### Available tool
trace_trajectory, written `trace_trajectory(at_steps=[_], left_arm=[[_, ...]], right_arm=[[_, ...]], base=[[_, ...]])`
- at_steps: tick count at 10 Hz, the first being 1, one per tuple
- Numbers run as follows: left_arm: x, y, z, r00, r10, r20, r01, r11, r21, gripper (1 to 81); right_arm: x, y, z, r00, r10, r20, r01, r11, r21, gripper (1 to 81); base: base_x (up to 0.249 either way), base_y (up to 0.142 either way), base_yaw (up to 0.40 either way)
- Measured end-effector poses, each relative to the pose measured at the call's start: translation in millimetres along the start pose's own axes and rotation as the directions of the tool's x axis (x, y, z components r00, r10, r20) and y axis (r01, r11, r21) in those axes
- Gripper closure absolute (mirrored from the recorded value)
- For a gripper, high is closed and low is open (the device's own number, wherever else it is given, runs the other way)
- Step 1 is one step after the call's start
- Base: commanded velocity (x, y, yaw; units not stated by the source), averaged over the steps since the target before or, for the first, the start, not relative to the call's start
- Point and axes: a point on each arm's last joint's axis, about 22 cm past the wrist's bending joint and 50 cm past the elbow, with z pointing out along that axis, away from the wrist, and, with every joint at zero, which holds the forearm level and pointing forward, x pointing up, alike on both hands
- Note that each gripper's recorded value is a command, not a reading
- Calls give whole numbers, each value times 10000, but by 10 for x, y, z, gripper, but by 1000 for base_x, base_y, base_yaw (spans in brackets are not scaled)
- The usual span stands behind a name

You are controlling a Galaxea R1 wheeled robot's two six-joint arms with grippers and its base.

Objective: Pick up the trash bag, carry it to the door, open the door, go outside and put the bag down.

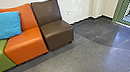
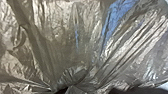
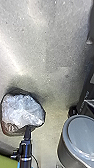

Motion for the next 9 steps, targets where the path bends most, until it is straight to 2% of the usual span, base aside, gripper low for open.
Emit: trace_trajectory(at_steps=[3,4,7,8,9], left_arm=[[257,113,171,9969,322,-722,-337,9993,-189,10],[254,127,277,9944,363,-987,-390,9989,-255,10],[129,82,599,9877,375,-1518,-431,9985,-341,10],[52,78,772,9903,321,-1351,-376,9986,-382,10],[-31,16,986,9943,176,-1047,-219,9989,-405,10]], right_arm=[[0,150,210,9996,-220,-187,221,9998,31,10],[-1,207,272,9991,-308,-280,309,9995,20,10],[4,327,448,9969,-547,-561,551,9985,48,10],[-15,361,535,9982,-407,-450,413,9991,137,10],[-67,484,642,9998,-110,-147,112,9999,124,10]], base=[[0,0,0],[0,0,0],[0,0,0],[0,0,0],[0,0,0]])
